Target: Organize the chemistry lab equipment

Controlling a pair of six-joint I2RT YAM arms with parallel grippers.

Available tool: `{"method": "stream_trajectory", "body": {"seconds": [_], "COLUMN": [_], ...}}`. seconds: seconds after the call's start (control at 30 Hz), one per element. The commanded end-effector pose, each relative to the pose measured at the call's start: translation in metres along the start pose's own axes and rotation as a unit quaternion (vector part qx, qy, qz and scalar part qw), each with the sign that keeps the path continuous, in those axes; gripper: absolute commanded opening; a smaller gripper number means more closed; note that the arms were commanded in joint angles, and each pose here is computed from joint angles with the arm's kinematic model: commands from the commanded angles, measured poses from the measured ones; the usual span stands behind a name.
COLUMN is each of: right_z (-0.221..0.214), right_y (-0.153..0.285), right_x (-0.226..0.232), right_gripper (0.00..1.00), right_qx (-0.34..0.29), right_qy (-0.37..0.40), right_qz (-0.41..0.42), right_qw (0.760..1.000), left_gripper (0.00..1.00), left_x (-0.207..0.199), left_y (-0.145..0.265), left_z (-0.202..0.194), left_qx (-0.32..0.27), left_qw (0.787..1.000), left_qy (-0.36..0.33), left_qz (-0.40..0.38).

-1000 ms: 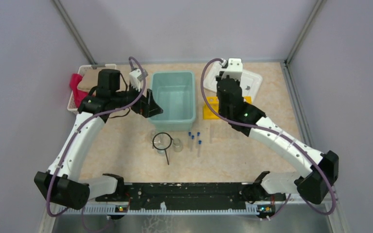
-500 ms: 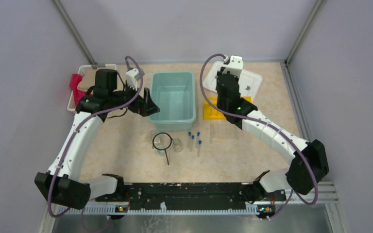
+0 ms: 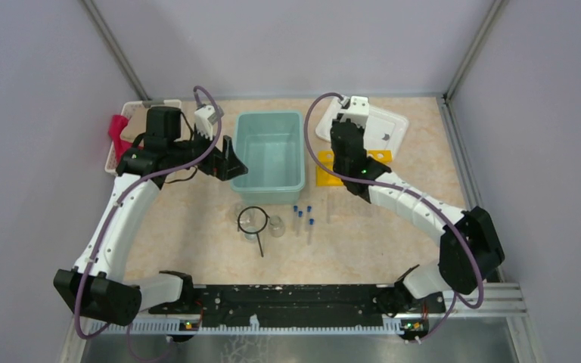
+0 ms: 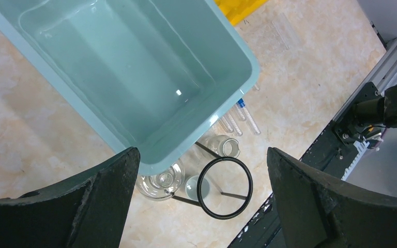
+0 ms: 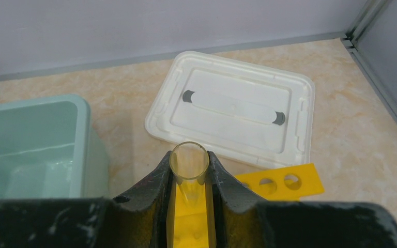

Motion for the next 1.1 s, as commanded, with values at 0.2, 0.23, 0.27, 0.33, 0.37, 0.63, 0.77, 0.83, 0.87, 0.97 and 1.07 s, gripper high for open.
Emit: {"method": "stream_trajectory", "body": {"seconds": [0.2, 0.23, 0.27, 0.33, 0.37, 0.63, 0.77, 0.83, 0.87, 0.97, 1.07], "right_z": [-0.008, -0.010, -0.011, -0.015, -0.016, -0.032, -0.042, -0.047, -0.049, -0.054, -0.055], "right_y": [-0.008, -0.009, -0.009, -0.009, -0.010, -0.013, -0.016, -0.016, -0.016, -0.016, -0.014], "right_x": [0.002, 0.002, 0.001, 0.001, 0.000, -0.002, -0.003, -0.004, -0.004, -0.006, -0.007], "right_gripper": [0.00, 0.00, 0.00, 0.00, 0.00, 0.00, 0.00, 0.00, 0.00, 0.03, 0.07], "right_qx": [-0.006, -0.005, -0.004, -0.001, 0.000, 0.011, 0.020, 0.025, 0.025, 0.026, 0.026], "right_qy": [-0.024, -0.022, -0.022, -0.021, -0.020, -0.018, -0.018, -0.018, -0.018, -0.020, -0.025], "right_qz": [0.005, 0.004, 0.003, 0.003, 0.003, 0.001, -0.001, 0.000, 0.001, 0.001, 0.005], "right_qw": [1.000, 1.000, 1.000, 1.000, 1.000, 1.000, 1.000, 1.000, 1.000, 0.999, 0.999], "left_gripper": [0.99, 0.99, 0.99, 0.99, 0.99, 0.99, 0.99, 0.99, 0.99, 0.99, 0.99], "left_x": [0.000, 0.000, 0.000, 0.001, 0.001, 0.003, 0.003, 0.004, 0.004, 0.005, 0.005], "left_y": [0.010, 0.010, 0.011, 0.010, 0.011, 0.012, 0.013, 0.013, 0.013, 0.013, 0.013], "left_z": [0.011, 0.012, 0.012, 0.013, 0.013, 0.014, 0.015, 0.015, 0.015, 0.015, 0.015], "left_qx": [-0.022, -0.023, -0.024, -0.023, -0.023, -0.028, -0.032, -0.032, -0.032, -0.032, -0.033], "left_qw": [0.999, 0.999, 0.999, 0.999, 0.999, 0.999, 0.998, 0.998, 0.998, 0.998, 0.998], "left_qy": [-0.022, -0.022, -0.023, -0.024, -0.024, -0.029, -0.033, -0.035, -0.036, -0.038, -0.041], "left_qz": [0.012, 0.013, 0.015, 0.017, 0.018, 0.026, 0.033, 0.035, 0.037, 0.039, 0.042]}}
Point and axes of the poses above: each gripper's point midway between its finger pads, its own y axis back along the fingers, its own x axis along the line the jaws close on, z = x × y, the point moved 7 cm from there along y, back along the fingers, and after that the axes turned 14 degrees about -y, right-handed, at the moved point
